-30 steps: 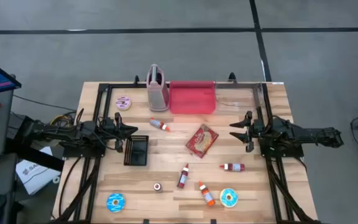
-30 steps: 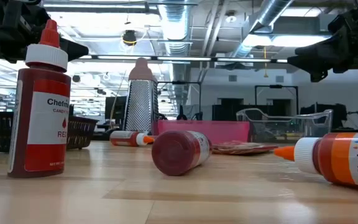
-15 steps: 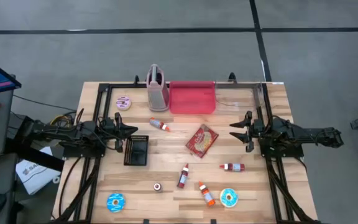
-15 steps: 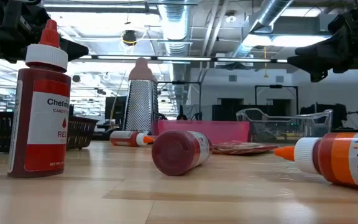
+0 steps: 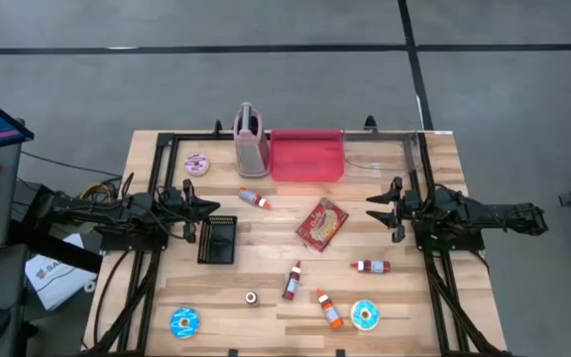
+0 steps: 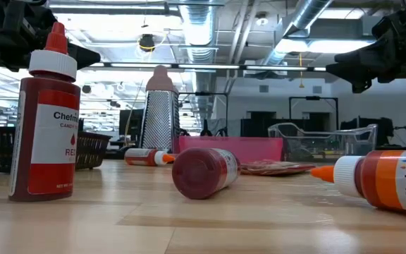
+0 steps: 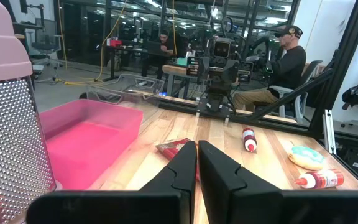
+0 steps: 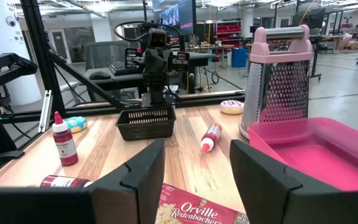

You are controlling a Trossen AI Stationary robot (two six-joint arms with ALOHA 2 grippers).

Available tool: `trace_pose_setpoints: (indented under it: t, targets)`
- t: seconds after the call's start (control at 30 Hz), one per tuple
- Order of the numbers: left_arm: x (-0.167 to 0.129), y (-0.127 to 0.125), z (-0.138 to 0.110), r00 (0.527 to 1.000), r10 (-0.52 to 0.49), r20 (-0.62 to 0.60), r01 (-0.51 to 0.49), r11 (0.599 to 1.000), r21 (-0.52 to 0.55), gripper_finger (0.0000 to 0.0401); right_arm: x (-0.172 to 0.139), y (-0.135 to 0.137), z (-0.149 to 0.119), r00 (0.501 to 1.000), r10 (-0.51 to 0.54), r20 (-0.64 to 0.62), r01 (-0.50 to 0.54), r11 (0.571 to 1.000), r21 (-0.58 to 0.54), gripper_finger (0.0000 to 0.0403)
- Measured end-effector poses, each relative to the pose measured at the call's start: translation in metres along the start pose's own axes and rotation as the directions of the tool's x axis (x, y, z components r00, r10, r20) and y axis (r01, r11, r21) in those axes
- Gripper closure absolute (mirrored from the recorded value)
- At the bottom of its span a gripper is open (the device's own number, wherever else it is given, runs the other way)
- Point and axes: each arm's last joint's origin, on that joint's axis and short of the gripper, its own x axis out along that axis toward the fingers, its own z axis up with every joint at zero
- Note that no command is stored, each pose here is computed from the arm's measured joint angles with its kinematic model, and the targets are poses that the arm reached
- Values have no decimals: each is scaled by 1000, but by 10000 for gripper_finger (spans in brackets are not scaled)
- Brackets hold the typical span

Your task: Pick & Place Food Item

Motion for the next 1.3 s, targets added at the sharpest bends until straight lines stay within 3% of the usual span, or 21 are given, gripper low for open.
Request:
trace_pose_setpoints:
  t: [0.4,0.67,0.8,1.0,1.17,1.3]
  targets:
    - [0,0,0,1000,0,2,0,1000,-4,390,0,0,0,1000,0,1,0,1000,0,228]
    - [-1,-2,14,990,-15,138,19,1000,-25,390,0,-2,2,999,-40,26,40,999,-24,228]
    - [-1,-3,16,986,-47,161,52,998,-25,390,0,-1,6,997,-46,69,31,977,209,228]
    - [-1,-4,17,982,-95,162,99,995,-20,390,-3,-4,23,956,-168,240,112,967,229,228]
    - [-3,-4,25,965,-91,248,102,994,-33,390,-4,1,29,954,8,300,-64,982,177,228]
    - [-5,-4,31,949,-92,303,96,995,3,390,-5,2,30,949,61,310,-117,979,165,228]
